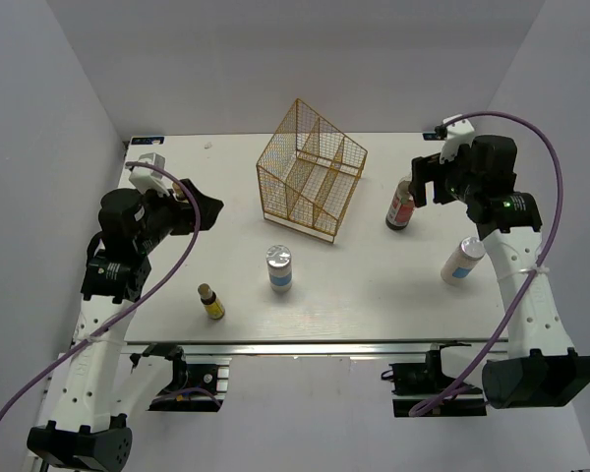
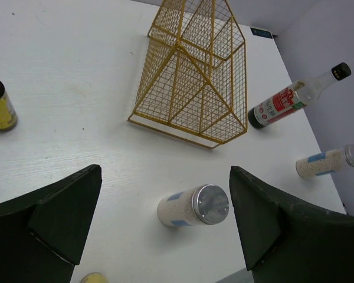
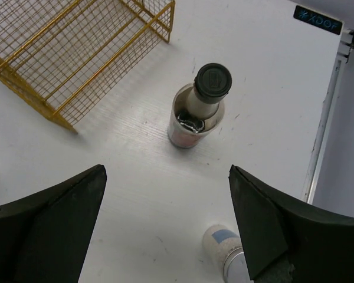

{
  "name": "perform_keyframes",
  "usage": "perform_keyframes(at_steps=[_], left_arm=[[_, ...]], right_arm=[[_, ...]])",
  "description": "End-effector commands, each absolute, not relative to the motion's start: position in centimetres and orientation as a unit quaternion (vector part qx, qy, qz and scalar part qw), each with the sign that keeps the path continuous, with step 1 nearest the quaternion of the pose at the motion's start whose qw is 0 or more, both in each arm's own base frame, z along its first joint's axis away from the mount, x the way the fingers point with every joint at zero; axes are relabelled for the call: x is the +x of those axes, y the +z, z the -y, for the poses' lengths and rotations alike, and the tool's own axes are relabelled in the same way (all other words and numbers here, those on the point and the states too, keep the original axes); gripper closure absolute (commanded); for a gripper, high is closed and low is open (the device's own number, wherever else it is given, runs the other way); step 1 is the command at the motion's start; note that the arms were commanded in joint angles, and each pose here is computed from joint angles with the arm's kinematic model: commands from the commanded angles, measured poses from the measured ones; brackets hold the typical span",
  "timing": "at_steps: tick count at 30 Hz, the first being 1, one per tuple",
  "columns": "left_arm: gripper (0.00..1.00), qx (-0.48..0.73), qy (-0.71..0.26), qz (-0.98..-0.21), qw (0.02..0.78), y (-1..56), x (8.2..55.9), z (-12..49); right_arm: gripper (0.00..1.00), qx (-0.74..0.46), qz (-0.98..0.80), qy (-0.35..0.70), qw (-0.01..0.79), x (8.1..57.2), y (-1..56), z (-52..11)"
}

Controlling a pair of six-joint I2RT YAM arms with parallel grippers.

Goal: Organize the condiment bottles

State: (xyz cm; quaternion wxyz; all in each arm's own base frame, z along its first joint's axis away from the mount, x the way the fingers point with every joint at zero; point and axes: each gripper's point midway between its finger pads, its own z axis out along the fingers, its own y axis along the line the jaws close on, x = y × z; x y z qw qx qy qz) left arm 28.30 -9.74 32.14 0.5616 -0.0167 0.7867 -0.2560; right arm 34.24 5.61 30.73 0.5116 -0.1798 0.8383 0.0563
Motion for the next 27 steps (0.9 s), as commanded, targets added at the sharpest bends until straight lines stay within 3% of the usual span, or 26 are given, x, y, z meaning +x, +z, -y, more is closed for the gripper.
perform_keyframes(at_steps=[1, 7, 10, 11, 12, 14, 15, 17, 18, 19, 21, 22, 23, 25, 27], left_arm=[[0.02, -0.001, -0.274, -0.785, 0.556, 33.4, 26.9, 10.4], [0.04, 0.001, -0.289, -0.789, 0.542, 33.1, 26.2, 10.9], [0.28, 0.003, -0.301, -0.790, 0.534, 33.0, 26.0, 11.2], [0.41, 0.001, -0.302, -0.791, 0.532, 32.9, 26.1, 11.3], [0.66, -0.001, -0.305, -0.792, 0.528, 32.9, 26.0, 11.4], [0.81, -0.006, -0.306, -0.795, 0.523, 32.7, 25.9, 11.3], [0.82, -0.014, -0.306, -0.800, 0.515, 32.4, 25.7, 11.2], [0.67, -0.027, -0.301, -0.809, 0.504, 31.8, 25.5, 11.0], [0.41, -0.040, -0.297, -0.820, 0.488, 31.1, 25.1, 10.9], [0.33, -0.052, -0.287, -0.825, 0.483, 30.6, 25.1, 10.4], [0.24, -0.077, -0.272, -0.842, 0.460, 29.5, 24.5, 9.8], [0.18, -0.089, -0.260, -0.848, 0.453, 29.0, 24.7, 9.4], [0.15, -0.098, -0.251, -0.853, 0.446, 28.7, 24.6, 9.1], [0.13, -0.138, -0.223, -0.872, 0.412, 27.4, 24.1, 8.1], [0.12, -0.166, -0.191, -0.885, 0.390, 26.3, 23.7, 7.0]], right_arm=[[0.11, -0.212, -0.825, 0.077, 0.518, 33.4, 32.1, -6.7], [0.11, -0.435, -0.718, 0.137, 0.526, 29.5, 31.6, -11.4], [0.10, -0.469, -0.692, 0.153, 0.527, 28.0, 30.9, -13.0], [0.10, -0.470, -0.690, 0.155, 0.528, 27.7, 30.8, -13.4], [0.11, -0.467, -0.694, 0.167, 0.522, 27.3, 30.5, -14.0], [0.11, -0.472, -0.703, 0.179, 0.501, 26.8, 29.6, -14.7], [0.11, -0.480, -0.701, 0.190, 0.493, 26.5, 29.3, -15.4], [0.10, -0.469, -0.711, 0.206, 0.481, 26.5, 29.0, -15.9], [0.11, -0.454, -0.717, 0.223, 0.479, 26.5, 29.0, -16.5], [0.18, -0.454, -0.719, 0.230, 0.474, 26.4, 28.8, -16.9], [0.29, -0.453, -0.723, 0.225, 0.471, 26.5, 27.9, -17.8], [0.42, -0.438, -0.731, 0.233, 0.469, 26.3, 27.7, -18.0], [0.46, -0.433, -0.733, 0.235, 0.469, 26.3, 27.5, -18.2], [0.52, -0.421, -0.746, 0.236, 0.459, 26.2, 26.6, -18.7], [0.47, -0.418, -0.753, 0.228, 0.455, 26.2, 25.9, -19.0]])
